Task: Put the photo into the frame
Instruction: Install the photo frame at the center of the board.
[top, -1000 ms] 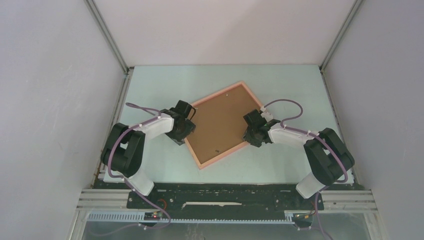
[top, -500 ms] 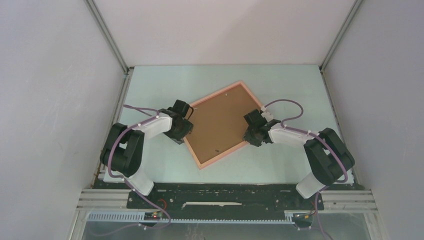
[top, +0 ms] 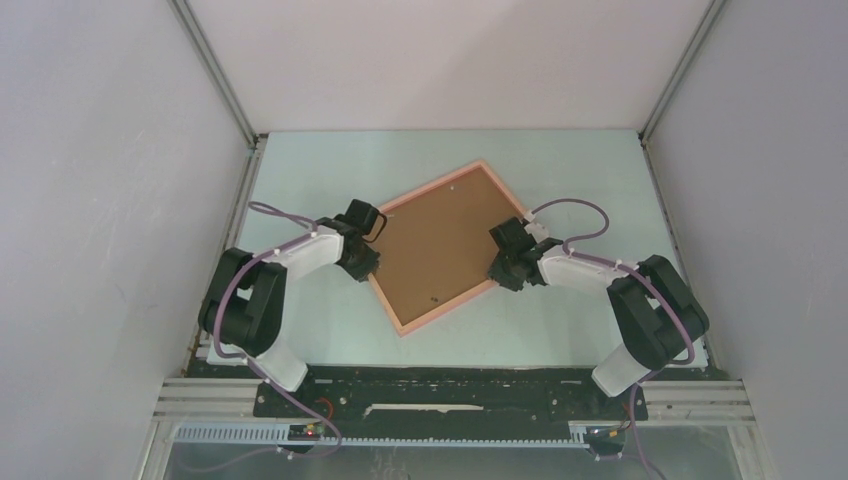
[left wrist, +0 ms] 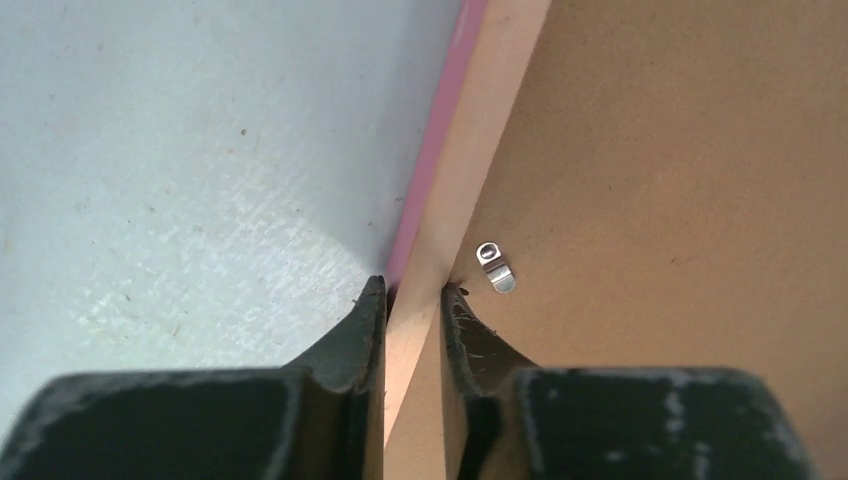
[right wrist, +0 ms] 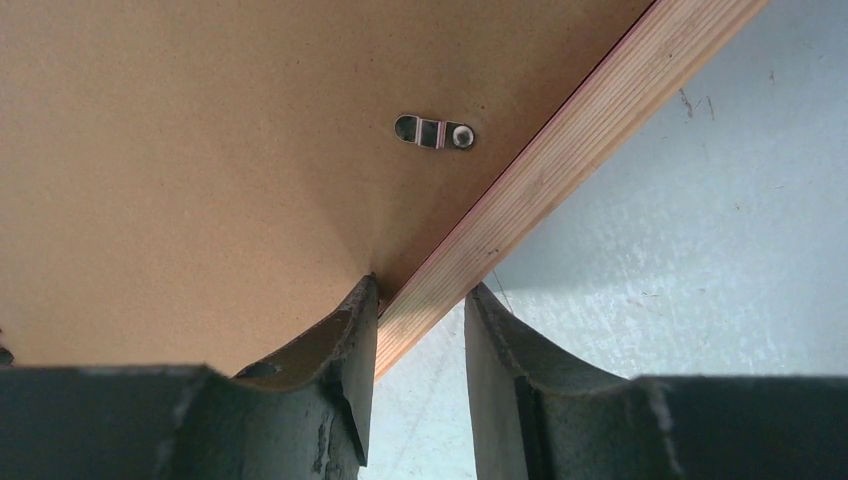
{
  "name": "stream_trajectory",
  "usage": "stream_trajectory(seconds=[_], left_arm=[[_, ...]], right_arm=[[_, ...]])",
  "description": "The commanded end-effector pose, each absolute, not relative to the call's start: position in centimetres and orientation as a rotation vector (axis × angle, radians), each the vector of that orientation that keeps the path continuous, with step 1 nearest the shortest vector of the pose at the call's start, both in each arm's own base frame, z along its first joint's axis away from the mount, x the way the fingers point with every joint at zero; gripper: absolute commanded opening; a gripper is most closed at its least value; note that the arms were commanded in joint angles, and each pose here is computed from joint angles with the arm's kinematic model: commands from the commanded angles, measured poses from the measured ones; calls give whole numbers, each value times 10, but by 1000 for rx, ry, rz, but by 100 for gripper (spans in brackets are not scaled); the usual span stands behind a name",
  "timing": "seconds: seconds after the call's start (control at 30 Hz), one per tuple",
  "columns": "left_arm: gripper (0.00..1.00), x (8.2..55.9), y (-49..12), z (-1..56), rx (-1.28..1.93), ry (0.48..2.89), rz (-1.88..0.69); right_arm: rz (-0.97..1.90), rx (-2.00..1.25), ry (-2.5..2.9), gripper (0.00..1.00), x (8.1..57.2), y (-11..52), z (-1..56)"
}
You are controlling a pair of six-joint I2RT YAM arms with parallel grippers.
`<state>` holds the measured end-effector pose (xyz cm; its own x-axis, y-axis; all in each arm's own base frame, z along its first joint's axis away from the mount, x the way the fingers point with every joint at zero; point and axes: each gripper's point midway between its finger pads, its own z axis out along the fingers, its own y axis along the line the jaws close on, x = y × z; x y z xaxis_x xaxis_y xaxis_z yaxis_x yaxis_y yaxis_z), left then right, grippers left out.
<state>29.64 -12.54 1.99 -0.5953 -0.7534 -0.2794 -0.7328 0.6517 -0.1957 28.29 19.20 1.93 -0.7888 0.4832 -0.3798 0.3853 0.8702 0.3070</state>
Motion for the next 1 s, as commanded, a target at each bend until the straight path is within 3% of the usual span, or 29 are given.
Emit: stream_trajectory(seconds=[0.0,0.07,0.2,0.3,0.37,0.43,0.5,0.77,0.97], left_arm=[[9,288,-105,1,-991,2591,77],[1,287,-101,0,-920,2617,100],[0,295,-115,4,-723,2656,-28],[11,302,-123,21,-672,2575,-154],[20,307,-124,38,-654,2518,-203],[38,311,-123,49,-635,2488,-213],[48,315,-122,52,-623,2479,-207],[57,349,-140,48,-502,2497,-298],[82,368,-150,67,-325,2479,-319]], right_arm=[[284,615,2588,39,285,189,14],[277,610,2581,39,286,187,16],[290,569,2580,37,289,189,16],[308,535,2592,33,289,192,14],[309,532,2592,18,290,192,13],[318,547,2597,8,288,194,14],[331,556,2591,4,281,201,17],[414,623,2493,4,230,225,18],[486,354,2527,10,227,244,21]])
